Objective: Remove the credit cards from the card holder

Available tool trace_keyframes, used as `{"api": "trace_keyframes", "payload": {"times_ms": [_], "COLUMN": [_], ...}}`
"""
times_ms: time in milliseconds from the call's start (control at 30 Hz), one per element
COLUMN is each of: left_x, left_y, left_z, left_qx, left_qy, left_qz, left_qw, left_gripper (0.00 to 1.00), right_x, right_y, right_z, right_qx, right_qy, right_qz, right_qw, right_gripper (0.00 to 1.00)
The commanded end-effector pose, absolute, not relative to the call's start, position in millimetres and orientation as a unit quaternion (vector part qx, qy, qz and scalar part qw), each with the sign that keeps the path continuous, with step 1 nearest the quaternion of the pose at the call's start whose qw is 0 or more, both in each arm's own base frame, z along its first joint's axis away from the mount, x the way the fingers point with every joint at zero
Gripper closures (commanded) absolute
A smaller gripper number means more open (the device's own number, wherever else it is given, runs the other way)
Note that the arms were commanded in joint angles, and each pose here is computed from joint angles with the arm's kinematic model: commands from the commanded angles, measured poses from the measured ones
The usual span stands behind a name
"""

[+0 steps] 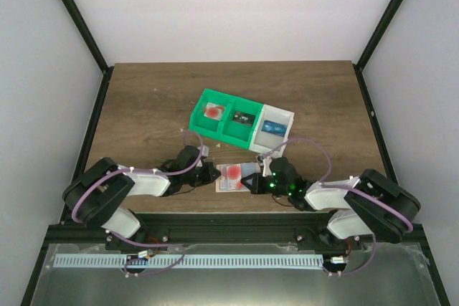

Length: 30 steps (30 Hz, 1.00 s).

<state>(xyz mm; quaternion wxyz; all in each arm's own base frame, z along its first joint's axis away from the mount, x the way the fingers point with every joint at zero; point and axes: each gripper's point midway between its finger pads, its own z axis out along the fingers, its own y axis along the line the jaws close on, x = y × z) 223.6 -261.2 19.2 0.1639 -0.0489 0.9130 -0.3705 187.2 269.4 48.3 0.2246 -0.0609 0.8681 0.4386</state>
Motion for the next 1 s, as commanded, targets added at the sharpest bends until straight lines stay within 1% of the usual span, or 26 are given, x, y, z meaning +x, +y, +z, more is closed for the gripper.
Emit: {"api": "trace_keyframes", "payload": {"times_ms": [0,300,900,967], "left_x": [211,209,213,213], "left_y": [-250,-247,-255,-256], "left_z": [-4,-10,0,2], "left_qx": [-0.056,-0.061,-0.063,-0.064], "left_qy": [0.929,0.932,0.927,0.925], "left_qz": [-0.338,-0.333,-0.347,-0.351], "left_qw": [0.137,0.131,0.131,0.130], "left_gripper": [1.00,1.00,1.00,0.95], "right_x": [190,193,187,187], "right_y": [263,256,233,231], "right_z": [47,53,60,60], "right_qx": [-0.063,-0.035,-0.036,-0.035], "right_qy": [0.871,0.864,0.868,0.870], "right_qz": [0.429,0.448,0.421,0.415], "right_qw": [0.232,0.227,0.260,0.263], "right_gripper": [0.99,1.00,1.00,1.00]}}
